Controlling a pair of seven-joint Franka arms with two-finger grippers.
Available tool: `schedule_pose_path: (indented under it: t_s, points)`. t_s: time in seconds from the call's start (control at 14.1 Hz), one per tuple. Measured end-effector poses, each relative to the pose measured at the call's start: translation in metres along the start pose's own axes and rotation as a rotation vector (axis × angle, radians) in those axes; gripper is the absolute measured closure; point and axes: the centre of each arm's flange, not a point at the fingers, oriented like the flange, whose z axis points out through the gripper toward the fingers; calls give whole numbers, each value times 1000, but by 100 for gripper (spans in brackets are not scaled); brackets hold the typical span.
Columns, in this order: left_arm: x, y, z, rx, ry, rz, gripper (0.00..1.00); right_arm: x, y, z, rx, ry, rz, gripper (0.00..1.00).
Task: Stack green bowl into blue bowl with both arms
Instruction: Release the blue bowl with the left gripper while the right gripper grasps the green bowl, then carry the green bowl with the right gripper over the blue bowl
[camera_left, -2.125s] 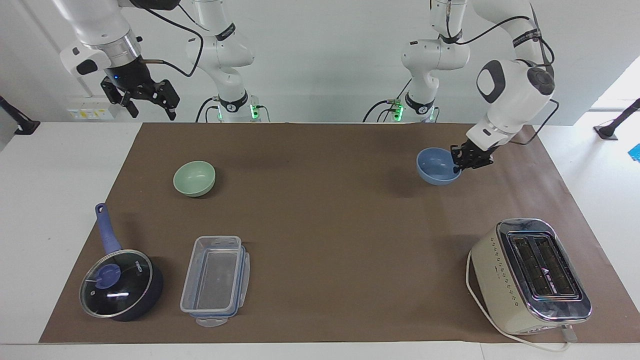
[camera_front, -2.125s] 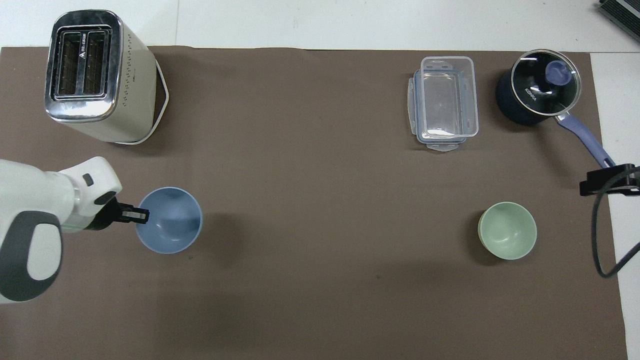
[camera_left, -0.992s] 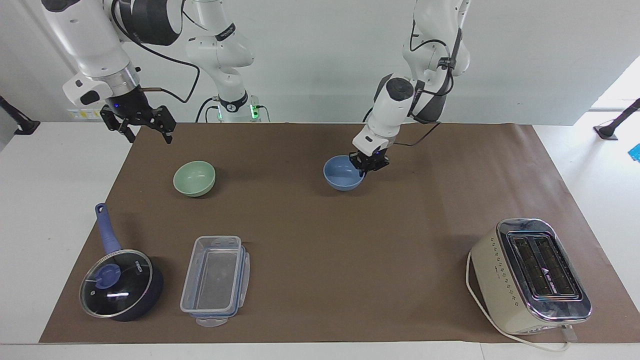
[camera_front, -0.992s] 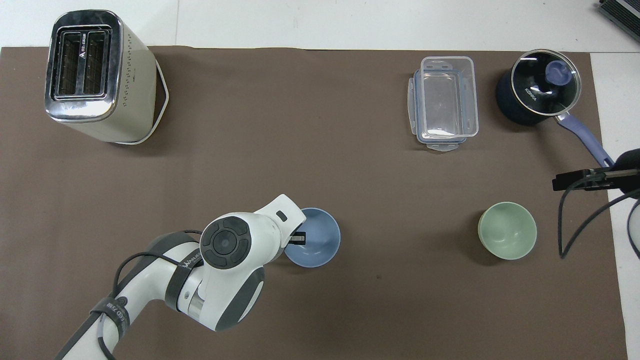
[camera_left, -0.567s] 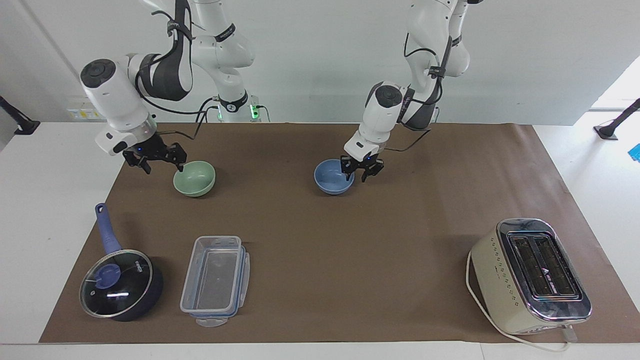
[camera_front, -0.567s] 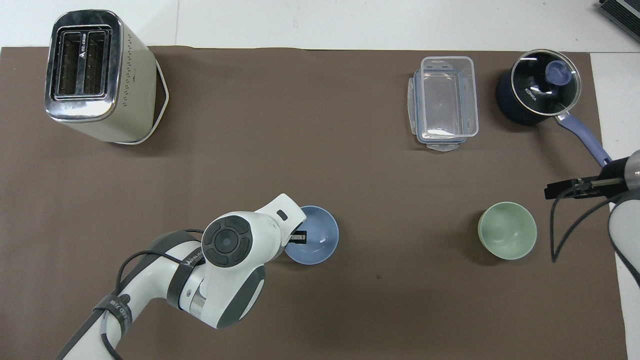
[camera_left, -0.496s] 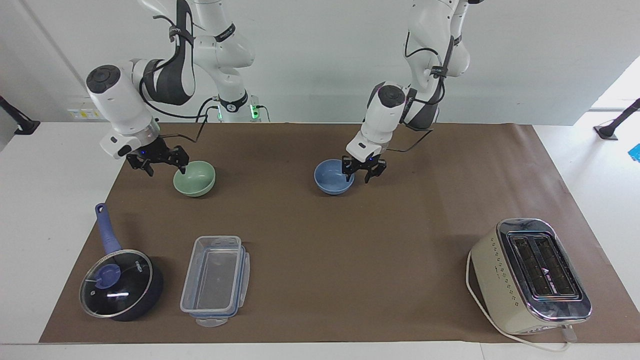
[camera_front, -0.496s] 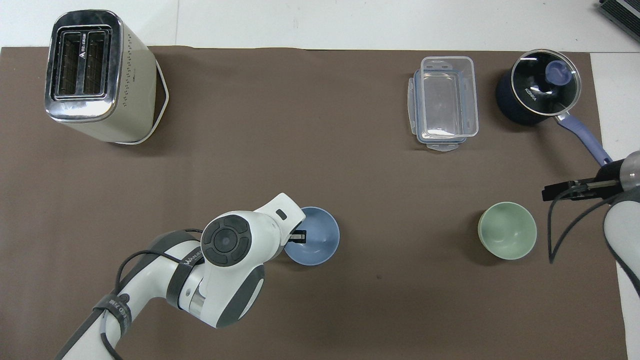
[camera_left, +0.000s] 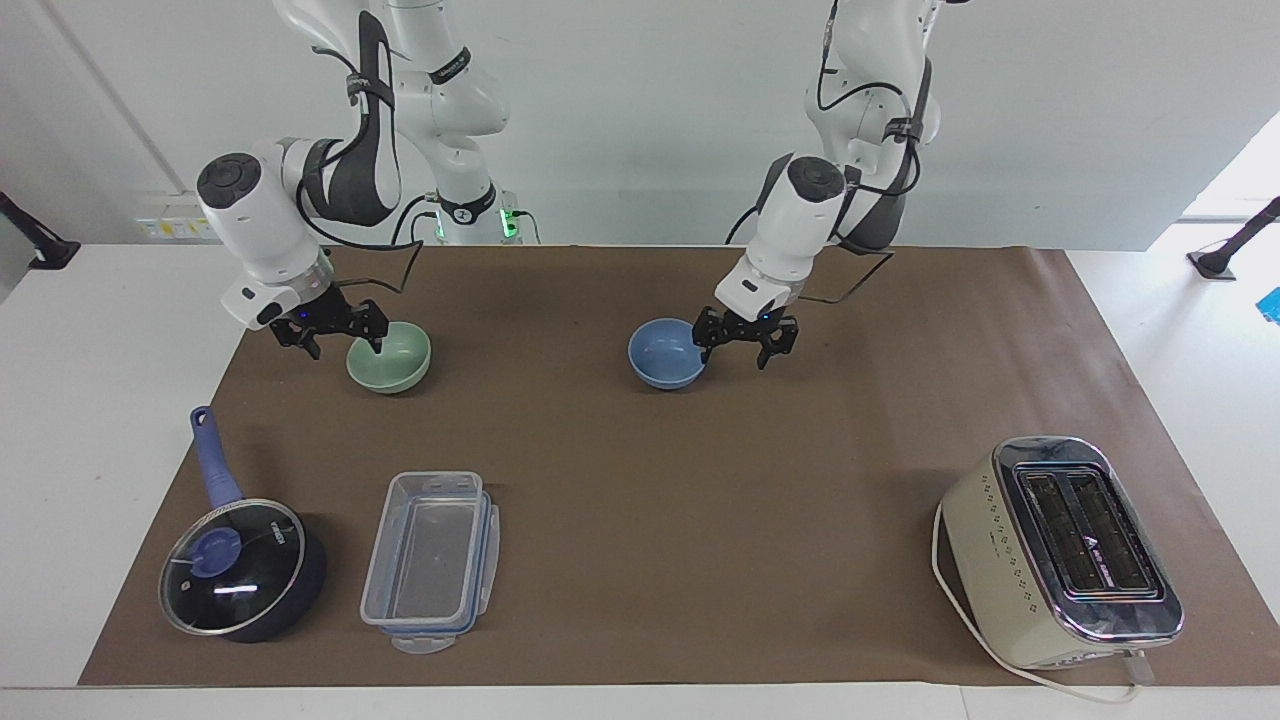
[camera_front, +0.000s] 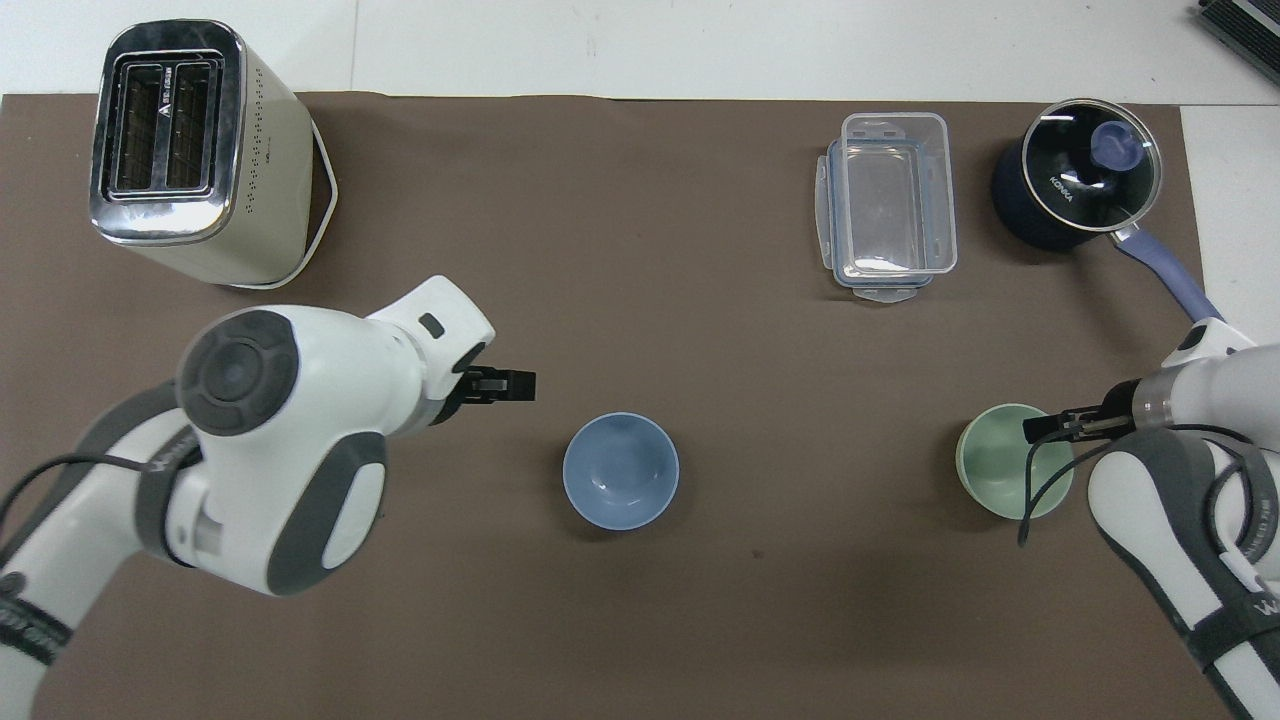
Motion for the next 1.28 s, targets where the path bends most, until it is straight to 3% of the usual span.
schedule_pose_path:
  t_s: [0.28, 0.35, 0.57, 0.85, 0.92, 1.28]
  points:
    - [1, -78, -90, 32, -12, 75, 0, -3, 0, 15, 2, -9, 1, 0]
    - [3, -92, -109, 38, 4, 82, 0, -4, 2, 16, 3, -12, 6, 7]
    - [6, -120, -147, 50, 47, 70, 0, -6, 8, 17, 14, -11, 25, 42]
    - [10, -132, -167, 83, 31, 62, 0, -1, 6, 11, 45, 9, 46, 88]
    - [11, -134, -169, 99, 17, 76, 0, 3, 4, 1, 52, 8, 40, 95]
    - [14, -137, -168, 105, -17, 94, 0, 15, 0, -86, 63, 17, 7, 95]
